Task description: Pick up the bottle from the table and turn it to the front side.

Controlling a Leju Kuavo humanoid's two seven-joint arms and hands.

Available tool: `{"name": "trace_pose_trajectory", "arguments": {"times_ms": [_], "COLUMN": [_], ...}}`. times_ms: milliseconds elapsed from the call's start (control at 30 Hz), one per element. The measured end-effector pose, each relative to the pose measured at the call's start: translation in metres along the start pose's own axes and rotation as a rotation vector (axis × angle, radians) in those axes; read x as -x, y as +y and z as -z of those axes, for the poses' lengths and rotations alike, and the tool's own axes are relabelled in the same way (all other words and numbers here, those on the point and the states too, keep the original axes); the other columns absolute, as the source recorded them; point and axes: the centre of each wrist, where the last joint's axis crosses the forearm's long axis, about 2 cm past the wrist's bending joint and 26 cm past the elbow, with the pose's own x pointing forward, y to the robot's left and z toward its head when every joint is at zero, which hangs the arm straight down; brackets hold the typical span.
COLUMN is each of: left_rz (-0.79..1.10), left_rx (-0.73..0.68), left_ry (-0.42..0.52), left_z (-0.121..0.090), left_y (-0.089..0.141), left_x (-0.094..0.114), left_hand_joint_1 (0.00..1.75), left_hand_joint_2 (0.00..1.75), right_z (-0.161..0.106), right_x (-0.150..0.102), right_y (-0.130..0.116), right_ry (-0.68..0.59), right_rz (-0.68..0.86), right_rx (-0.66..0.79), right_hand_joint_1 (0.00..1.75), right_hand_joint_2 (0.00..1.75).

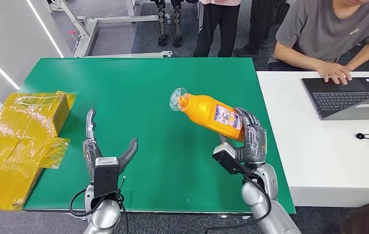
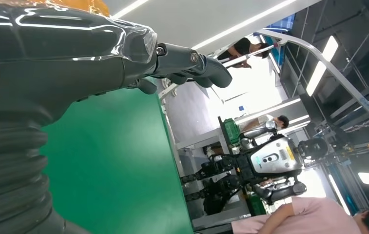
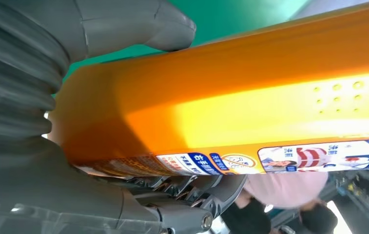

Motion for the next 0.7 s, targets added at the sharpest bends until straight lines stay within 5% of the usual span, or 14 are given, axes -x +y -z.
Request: {"name": "trace_pose_trajectory", "arguments": {"times_ms": [267,700], "left_rz": [-0.031,-0.624], "left_rx": [0.029,0.247], "left_ry": [0.043,0.157], "left_z": [-0.001,-0.005], "left_y": [-0.004,-0.023], "left_x": [0.003,-0.005], "left_hand_joint_1": [0.0,0.0], "left_hand_joint_2": [1.75,1.75], "right_z": [-0.006,0.005], "right_x": [-0.018,-0.031], "right_y": [0.004,0.016], "right_ry": [-0.016,-0.063], "right_rz": [0.087,0.107], "right_rx": [0.096,0.085], "right_hand_joint_1": [1.75,1.75], "right_hand_joint_2": [1.75,1.75]}}
